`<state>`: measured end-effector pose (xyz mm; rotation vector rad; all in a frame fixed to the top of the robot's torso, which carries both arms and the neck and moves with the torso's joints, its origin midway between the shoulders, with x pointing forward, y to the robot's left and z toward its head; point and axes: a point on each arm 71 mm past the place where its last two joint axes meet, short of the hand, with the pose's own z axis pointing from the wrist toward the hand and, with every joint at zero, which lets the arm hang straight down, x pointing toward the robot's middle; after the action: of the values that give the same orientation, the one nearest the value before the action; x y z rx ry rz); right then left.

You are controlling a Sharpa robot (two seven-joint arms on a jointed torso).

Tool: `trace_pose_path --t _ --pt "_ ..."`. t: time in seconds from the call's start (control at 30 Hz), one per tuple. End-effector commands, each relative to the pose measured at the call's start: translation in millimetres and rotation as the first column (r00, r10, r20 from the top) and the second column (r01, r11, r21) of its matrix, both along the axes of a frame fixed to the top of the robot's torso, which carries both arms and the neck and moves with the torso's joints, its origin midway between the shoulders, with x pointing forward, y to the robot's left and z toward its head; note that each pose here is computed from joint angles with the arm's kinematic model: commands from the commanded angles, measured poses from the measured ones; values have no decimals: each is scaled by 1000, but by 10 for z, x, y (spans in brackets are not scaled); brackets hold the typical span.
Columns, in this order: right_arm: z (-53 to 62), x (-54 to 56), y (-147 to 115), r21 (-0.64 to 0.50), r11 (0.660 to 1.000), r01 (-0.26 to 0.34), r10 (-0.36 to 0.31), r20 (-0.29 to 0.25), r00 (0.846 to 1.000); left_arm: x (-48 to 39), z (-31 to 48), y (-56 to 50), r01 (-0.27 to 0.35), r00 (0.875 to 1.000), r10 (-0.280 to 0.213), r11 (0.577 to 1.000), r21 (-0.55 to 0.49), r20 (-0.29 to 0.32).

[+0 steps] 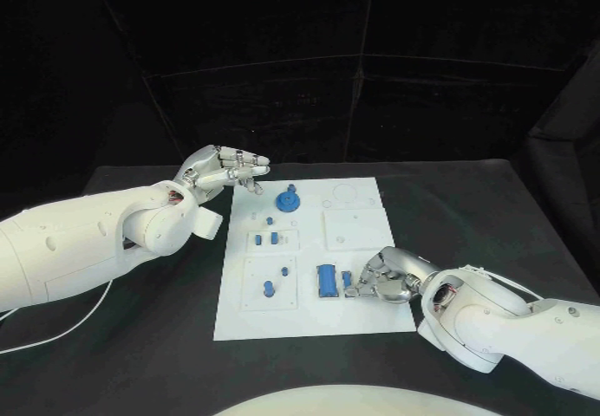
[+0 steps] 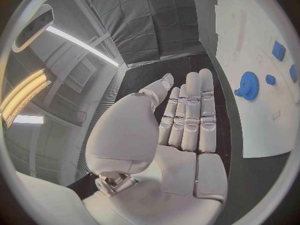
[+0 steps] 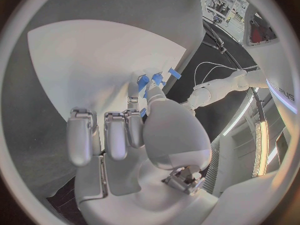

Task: Assemble the parts on the task board

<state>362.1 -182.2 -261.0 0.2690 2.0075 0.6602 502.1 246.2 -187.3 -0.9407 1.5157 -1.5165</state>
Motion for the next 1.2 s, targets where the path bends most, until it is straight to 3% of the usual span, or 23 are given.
trace_pose_path --t 0.03,0.23,0.5,0.63,0.83,0.9,1.0,1.1,1.2 --pt "-16 14 -4 -13 1000 8 -8 -13 1000 -1 11 -14 10 1000 -10 1000 -9 2" --pt "-45 63 -31 -25 999 42 -42 -11 999 -1 10 -16 10 1000 -10 1000 -9 2" --pt "-50 67 4 -11 999 30 -30 -17 999 0 9 -17 10 1000 -10 1000 -9 2" --pt "-21 50 33 37 999 17 -16 -7 1000 0 7 -15 10 1000 -10 1000 -8 1" --pt "58 46 1 196 981 1 -8 32 999 -2 1 -14 10 1000 -10 1000 -7 0" --pt "99 76 -38 287 958 7 -21 46 999 -9 -13 -13 11 1000 -11 1000 -5 -3" --pt "192 192 -119 448 894 35 -75 73 995 -13 -48 3 -8 999 7 1000 -30 -36" --pt "285 425 -265 573 815 81 -156 82 984 -7 -84 41 -38 997 32 997 -73 -77" --pt "337 658 -384 638 761 122 -215 70 974 16 -97 84 -54 995 46 994 -96 -87"
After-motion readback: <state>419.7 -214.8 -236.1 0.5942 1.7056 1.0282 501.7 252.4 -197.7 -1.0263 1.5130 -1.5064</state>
